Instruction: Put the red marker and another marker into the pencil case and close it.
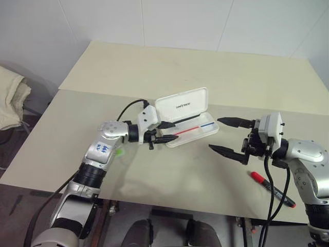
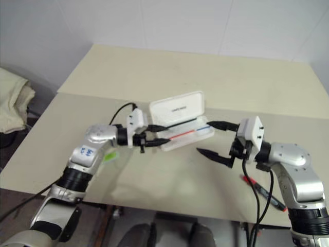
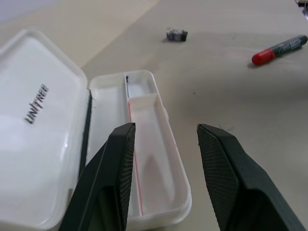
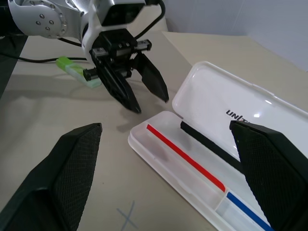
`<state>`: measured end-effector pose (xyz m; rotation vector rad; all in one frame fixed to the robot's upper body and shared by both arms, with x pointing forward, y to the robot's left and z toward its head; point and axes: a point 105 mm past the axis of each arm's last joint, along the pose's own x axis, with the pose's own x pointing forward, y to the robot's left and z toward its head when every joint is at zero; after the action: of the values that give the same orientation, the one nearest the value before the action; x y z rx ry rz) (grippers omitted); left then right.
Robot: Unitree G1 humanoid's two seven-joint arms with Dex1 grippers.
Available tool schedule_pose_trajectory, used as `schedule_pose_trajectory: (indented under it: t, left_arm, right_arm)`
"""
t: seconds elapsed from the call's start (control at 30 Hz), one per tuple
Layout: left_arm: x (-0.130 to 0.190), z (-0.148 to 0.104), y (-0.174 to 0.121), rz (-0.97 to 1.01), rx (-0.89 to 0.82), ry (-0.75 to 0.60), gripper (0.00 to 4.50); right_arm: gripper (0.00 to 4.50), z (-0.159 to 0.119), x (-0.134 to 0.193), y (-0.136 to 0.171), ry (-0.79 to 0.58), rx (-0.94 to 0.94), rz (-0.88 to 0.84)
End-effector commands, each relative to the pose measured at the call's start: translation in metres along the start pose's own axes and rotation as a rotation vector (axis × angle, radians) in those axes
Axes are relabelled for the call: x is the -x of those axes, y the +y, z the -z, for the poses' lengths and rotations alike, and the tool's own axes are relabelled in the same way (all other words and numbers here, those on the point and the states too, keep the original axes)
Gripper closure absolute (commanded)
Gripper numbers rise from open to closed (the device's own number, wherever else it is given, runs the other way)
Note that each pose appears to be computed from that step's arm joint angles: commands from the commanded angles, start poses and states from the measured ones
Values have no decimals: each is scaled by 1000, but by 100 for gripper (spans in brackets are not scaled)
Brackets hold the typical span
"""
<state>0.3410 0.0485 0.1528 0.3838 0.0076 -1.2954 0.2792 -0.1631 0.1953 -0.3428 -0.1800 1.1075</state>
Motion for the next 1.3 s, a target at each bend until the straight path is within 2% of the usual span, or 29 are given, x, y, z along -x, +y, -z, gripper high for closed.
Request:
schedule_pose_trajectory:
  t: [0.03, 0.23, 0.4, 0.8, 1.1, 1.3]
  left_arm:
    - [-15, -11, -6, 42, -25, 12, 236]
    - [-25, 1, -17, 87, -7, 114, 236]
    - [-28, 6, -14, 68, -25, 188, 236]
    - [-30, 6, -9, 50, -48, 242, 236]
    - [-33, 21, -13, 84, -59, 371, 236]
    - [-36, 26, -18, 97, -37, 386, 236]
  right_arm:
    - [0, -8, 1, 2, -22, 32, -12]
    - [0, -6, 6, 1, -11, 25, -23]
    - [0, -5, 12, 0, 7, 30, -25]
    - [0, -8, 14, 1, 8, 44, -17]
    - [0, -18, 18, -3, 15, 82, -15]
    - [0, -17, 22, 0, 34, 78, -28]
